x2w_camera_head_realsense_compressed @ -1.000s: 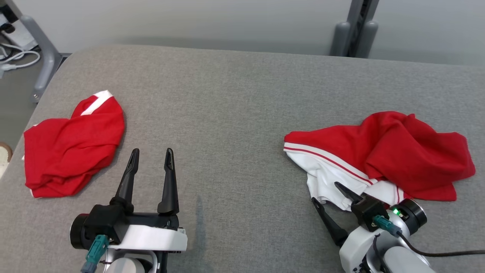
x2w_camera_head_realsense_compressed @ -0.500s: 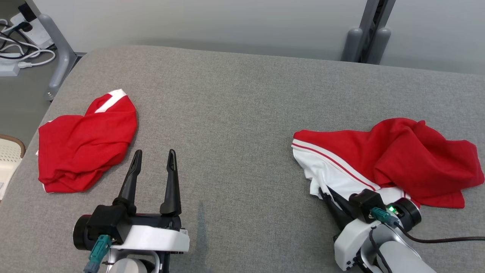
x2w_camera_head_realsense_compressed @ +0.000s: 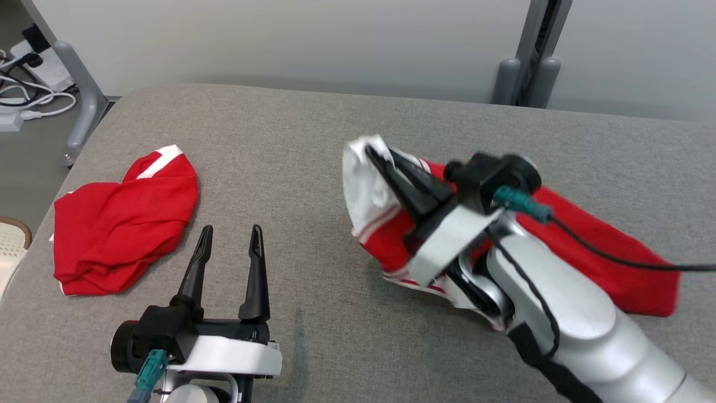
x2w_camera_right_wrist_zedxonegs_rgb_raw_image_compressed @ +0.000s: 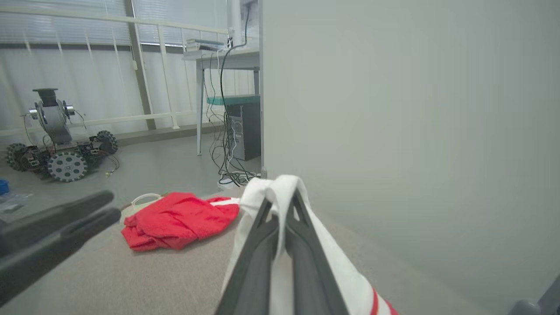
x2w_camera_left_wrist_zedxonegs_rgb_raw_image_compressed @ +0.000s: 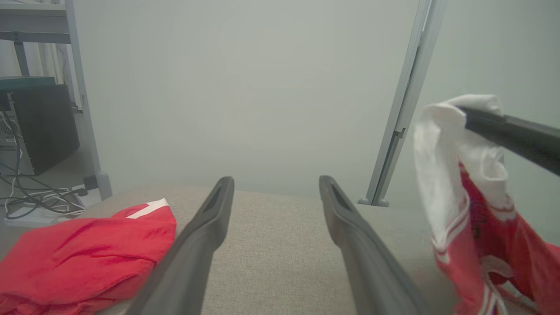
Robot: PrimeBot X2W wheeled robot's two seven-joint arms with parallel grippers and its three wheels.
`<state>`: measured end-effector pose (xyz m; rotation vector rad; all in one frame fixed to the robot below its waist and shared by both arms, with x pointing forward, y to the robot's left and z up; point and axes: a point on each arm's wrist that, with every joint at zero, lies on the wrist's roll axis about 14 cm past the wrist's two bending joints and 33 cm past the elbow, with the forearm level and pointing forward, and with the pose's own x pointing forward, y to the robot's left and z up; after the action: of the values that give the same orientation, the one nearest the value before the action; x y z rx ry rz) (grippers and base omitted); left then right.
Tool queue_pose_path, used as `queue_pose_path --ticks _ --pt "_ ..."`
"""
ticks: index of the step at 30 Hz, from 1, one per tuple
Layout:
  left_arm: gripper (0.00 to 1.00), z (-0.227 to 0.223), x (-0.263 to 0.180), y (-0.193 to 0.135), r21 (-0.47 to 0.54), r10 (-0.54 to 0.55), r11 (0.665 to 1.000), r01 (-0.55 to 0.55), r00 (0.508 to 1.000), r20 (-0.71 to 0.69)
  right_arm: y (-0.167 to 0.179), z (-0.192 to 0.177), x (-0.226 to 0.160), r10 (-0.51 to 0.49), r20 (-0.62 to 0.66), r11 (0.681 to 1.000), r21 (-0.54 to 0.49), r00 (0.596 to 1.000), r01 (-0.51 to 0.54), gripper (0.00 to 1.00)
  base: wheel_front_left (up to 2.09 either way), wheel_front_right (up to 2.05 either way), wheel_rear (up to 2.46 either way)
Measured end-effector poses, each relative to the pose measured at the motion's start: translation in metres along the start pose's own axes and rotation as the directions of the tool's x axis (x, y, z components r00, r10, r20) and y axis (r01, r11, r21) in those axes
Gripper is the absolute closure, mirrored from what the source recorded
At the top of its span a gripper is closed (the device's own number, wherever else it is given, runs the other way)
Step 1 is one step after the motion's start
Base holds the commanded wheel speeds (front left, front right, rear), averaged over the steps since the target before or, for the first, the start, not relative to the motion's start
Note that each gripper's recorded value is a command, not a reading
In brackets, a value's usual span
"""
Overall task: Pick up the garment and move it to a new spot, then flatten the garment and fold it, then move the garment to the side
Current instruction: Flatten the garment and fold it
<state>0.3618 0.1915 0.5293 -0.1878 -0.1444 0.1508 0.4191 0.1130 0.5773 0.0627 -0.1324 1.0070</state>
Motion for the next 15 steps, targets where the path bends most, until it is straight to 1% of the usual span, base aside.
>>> queue_pose_path --ticks 3,5,7,9,10,12,14,15 --pt "0.00 0.002 -0.001 -0.001 -0.001 -0.003 1.000 0.003 1.000 0.005 0.001 0.058 0.020 0.027 0.143 0.999 0.014 0.989 -0.029 1.00 0.00 0.00 0.00" --pt "0.00 0.003 -0.001 -0.002 -0.002 -0.004 1.000 0.004 1.000 0.008 0.000 0.099 0.027 0.028 0.246 0.998 0.050 0.969 -0.042 1.00 0.00 0.00 0.00" --pt "0.00 0.003 -0.003 -0.003 -0.004 -0.005 1.000 0.005 1.000 0.007 -0.008 0.134 0.029 0.011 0.339 0.996 0.084 0.941 -0.042 1.00 0.00 0.00 0.00" --pt "0.00 0.002 -0.006 -0.003 -0.005 -0.005 1.000 0.005 1.000 0.005 -0.022 0.158 0.026 -0.031 0.397 0.992 0.123 0.917 -0.019 1.00 0.00 0.00 0.00" --pt "0.00 0.003 -0.006 -0.003 -0.005 -0.004 1.000 0.005 1.000 0.006 -0.030 0.163 0.025 -0.053 0.405 0.992 0.127 0.913 0.001 1.00 0.00 0.00 0.00" --pt "0.00 0.005 -0.006 -0.004 -0.006 -0.005 1.000 0.006 1.000 0.012 -0.055 0.161 0.017 -0.113 0.389 0.990 0.123 0.914 0.070 1.00 0.00 0.00 0.00" --pt "0.00 0.005 -0.006 -0.004 -0.007 -0.005 1.000 0.005 1.000 0.013 -0.086 0.148 0.004 -0.206 0.353 0.974 0.163 0.913 0.157 1.00 0.00 0.00 0.00" --pt "0.00 0.005 -0.006 -0.004 -0.007 -0.005 1.000 0.005 1.000 0.014 -0.103 0.134 -0.006 -0.262 0.320 0.959 0.195 0.910 0.207 1.00 0.00 0.00 0.00"
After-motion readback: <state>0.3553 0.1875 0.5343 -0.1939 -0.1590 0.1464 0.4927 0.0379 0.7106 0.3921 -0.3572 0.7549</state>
